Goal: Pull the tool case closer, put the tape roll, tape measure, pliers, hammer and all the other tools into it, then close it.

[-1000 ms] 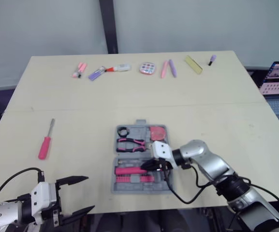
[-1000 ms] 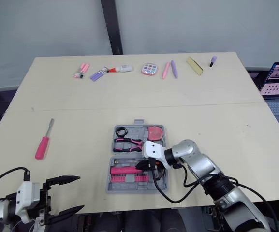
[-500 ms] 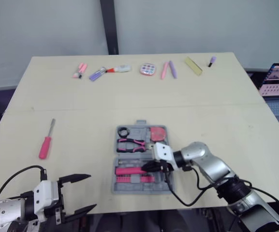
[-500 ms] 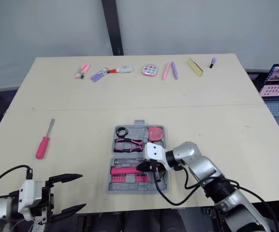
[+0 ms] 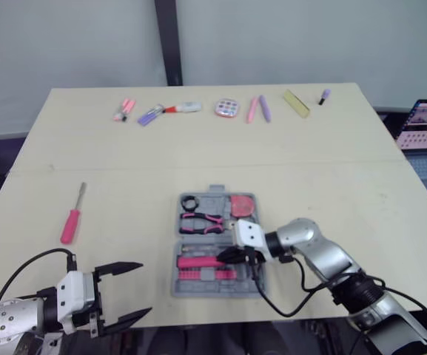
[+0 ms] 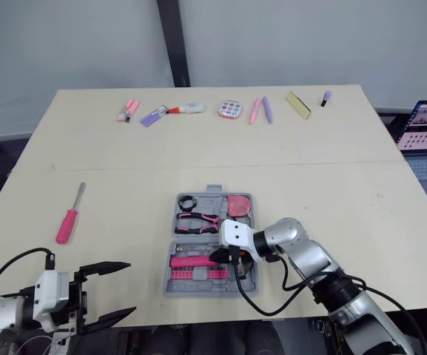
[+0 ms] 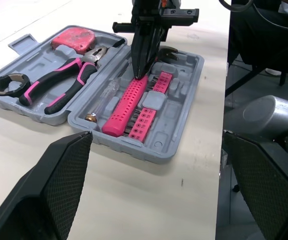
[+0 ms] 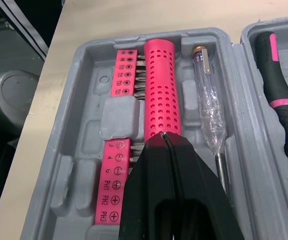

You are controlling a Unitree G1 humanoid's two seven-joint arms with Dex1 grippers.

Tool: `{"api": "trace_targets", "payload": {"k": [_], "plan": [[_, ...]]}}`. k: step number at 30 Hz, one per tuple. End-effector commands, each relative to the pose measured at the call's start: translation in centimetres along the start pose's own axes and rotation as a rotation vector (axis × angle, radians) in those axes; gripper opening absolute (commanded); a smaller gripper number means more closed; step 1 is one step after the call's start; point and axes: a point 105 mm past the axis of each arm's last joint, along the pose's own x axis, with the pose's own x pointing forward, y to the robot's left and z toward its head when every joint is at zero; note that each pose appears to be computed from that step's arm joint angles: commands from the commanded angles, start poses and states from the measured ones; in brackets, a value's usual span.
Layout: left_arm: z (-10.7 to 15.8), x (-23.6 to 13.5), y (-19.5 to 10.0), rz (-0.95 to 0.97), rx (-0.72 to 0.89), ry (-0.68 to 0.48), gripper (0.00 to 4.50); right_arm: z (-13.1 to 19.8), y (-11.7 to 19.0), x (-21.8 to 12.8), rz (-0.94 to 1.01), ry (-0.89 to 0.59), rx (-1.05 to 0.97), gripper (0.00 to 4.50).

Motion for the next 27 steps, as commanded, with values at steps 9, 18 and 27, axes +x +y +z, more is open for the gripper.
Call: {"api": "trace_targets", "payload": {"k": [9,18,27], "plan": [[0.4,0.0,-0.3,-0.024,0.024,-0.002,4.5,-6.3,2.0,0.6,0.038,0.193,0.135,0.04],[0.8,0.6,-0.1,-0.039,0.036,-0.015,4.5,-8.4,2.7,0.6,0.035,0.245,0.181,0.04],[1.2,1.1,0.1,-0.047,0.041,-0.024,4.5,-10.4,3.5,0.4,0.036,0.287,0.208,0.04]]}}
